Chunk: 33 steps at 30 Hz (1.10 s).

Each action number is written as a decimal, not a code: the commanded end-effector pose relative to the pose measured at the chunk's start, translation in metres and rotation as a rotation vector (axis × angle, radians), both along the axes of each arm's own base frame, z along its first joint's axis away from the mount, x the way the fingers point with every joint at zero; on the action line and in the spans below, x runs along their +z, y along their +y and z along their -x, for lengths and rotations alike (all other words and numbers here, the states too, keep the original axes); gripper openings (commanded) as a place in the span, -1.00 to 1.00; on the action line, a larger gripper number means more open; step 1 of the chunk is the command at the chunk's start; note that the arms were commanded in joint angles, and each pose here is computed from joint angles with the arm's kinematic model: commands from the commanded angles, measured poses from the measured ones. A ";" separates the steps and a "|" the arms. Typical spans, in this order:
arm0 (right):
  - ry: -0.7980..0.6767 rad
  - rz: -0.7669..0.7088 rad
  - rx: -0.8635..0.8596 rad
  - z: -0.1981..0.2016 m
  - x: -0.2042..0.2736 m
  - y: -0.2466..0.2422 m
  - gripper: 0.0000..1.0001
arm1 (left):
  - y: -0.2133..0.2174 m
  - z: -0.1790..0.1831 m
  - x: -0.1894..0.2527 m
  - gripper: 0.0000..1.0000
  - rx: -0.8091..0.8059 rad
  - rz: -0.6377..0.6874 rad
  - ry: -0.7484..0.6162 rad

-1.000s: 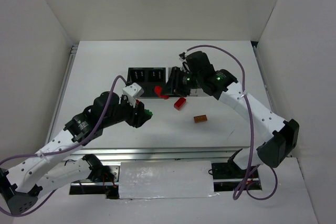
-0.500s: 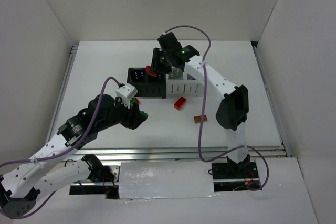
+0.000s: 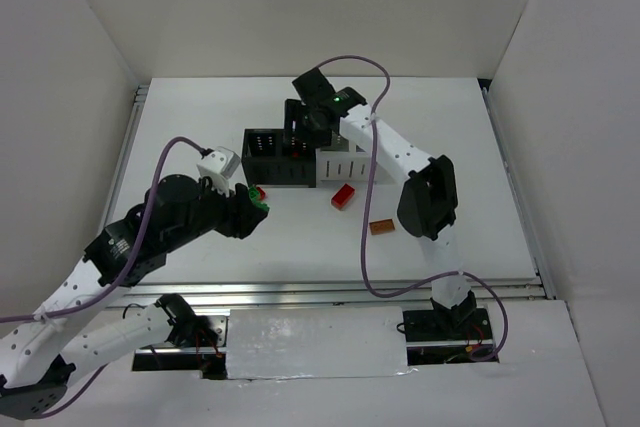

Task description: Sort the legos into containers by color

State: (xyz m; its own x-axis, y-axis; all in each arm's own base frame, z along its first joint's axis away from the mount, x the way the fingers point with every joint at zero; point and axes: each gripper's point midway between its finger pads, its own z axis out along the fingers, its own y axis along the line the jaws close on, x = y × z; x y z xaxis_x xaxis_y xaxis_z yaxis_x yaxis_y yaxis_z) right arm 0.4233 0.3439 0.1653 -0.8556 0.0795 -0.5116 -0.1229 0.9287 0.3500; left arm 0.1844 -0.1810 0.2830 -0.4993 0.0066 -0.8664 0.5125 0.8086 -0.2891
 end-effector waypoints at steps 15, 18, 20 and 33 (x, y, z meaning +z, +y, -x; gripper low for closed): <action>-0.283 -0.181 -0.311 0.097 0.177 -0.215 0.94 | -0.090 -0.121 0.003 -1.00 0.071 -0.059 0.001; -0.294 -0.192 -0.369 0.138 0.165 -0.248 0.99 | -0.118 -0.152 -0.006 -1.00 0.063 -0.089 0.024; -0.251 -0.177 -0.381 0.160 0.145 -0.257 0.99 | -0.130 -0.171 0.006 -1.00 0.074 -0.090 0.006; -0.216 -0.229 -0.322 0.218 0.120 -0.254 0.99 | -0.158 -0.240 -0.067 -0.62 0.152 -0.264 0.091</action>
